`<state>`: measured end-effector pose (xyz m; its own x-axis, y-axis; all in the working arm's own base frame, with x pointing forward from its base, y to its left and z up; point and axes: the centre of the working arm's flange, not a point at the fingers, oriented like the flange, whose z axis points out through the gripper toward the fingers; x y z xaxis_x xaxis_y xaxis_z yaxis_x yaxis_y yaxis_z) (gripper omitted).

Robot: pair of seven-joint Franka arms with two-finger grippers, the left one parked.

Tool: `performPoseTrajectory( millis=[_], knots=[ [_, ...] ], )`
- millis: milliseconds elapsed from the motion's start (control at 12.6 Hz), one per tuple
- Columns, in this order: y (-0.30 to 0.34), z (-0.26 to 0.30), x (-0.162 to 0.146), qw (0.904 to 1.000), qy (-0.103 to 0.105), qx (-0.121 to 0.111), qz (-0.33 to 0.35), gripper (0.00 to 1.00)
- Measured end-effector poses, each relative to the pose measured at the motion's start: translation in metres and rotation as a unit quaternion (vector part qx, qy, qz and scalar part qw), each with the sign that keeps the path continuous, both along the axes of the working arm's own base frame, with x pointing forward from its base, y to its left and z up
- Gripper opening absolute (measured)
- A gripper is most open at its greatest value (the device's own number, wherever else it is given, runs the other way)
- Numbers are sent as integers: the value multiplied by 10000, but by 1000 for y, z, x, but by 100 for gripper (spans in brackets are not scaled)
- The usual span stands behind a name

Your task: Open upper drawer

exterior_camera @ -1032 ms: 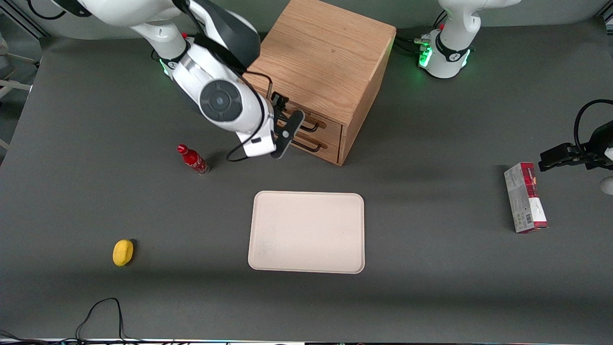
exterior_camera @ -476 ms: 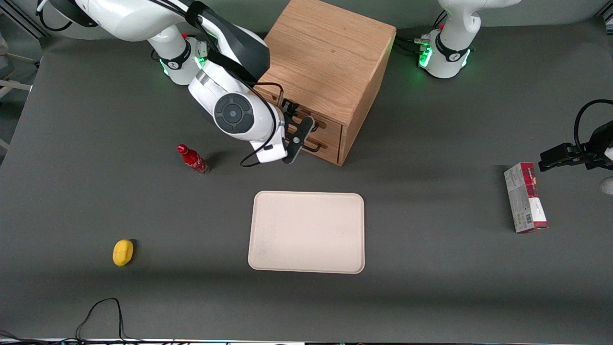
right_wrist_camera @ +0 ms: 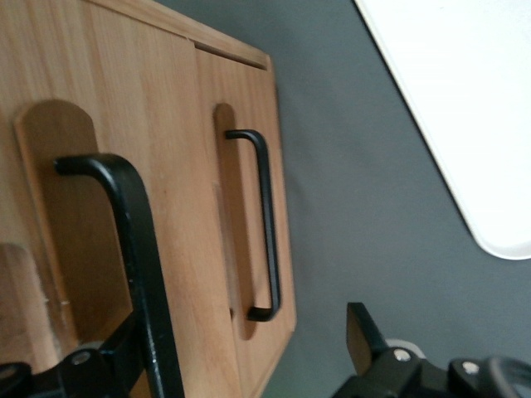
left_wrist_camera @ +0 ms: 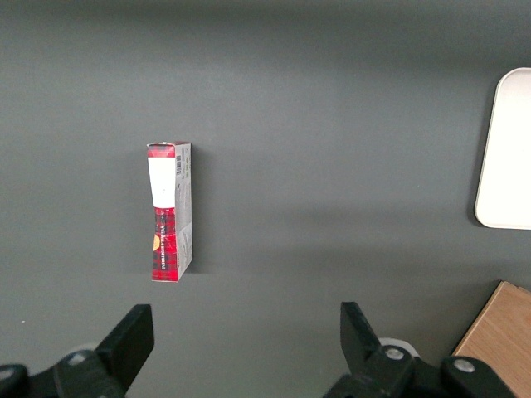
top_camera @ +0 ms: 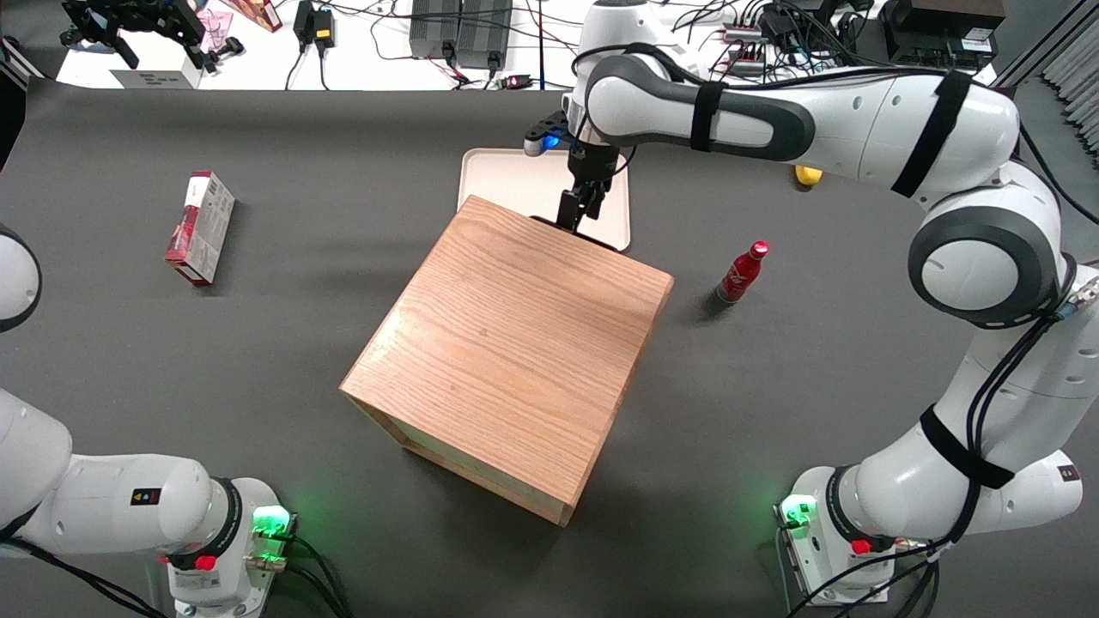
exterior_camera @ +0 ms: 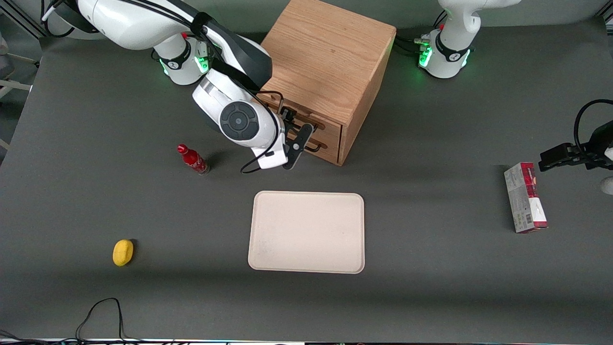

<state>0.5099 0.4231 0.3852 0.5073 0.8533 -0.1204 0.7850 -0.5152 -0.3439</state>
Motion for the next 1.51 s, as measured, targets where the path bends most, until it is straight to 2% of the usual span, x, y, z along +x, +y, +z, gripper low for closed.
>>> performPoseTrajectory(
  millis=[238,635,714,952,1190,1349,1508],
  knots=[
    [-16,-1,28,9992,-353,-19,161,100],
    [-96,0,123,9961,-822,233,199,100],
    [-103,0,131,9958,-860,262,189,100],
    [-122,6,152,9943,-1020,305,85,100],
    [-125,17,157,9929,-1140,341,35,100],
    [-126,41,158,9912,-1273,362,-5,100],
    [-132,79,150,9909,-1317,245,-83,100]
  ],
)
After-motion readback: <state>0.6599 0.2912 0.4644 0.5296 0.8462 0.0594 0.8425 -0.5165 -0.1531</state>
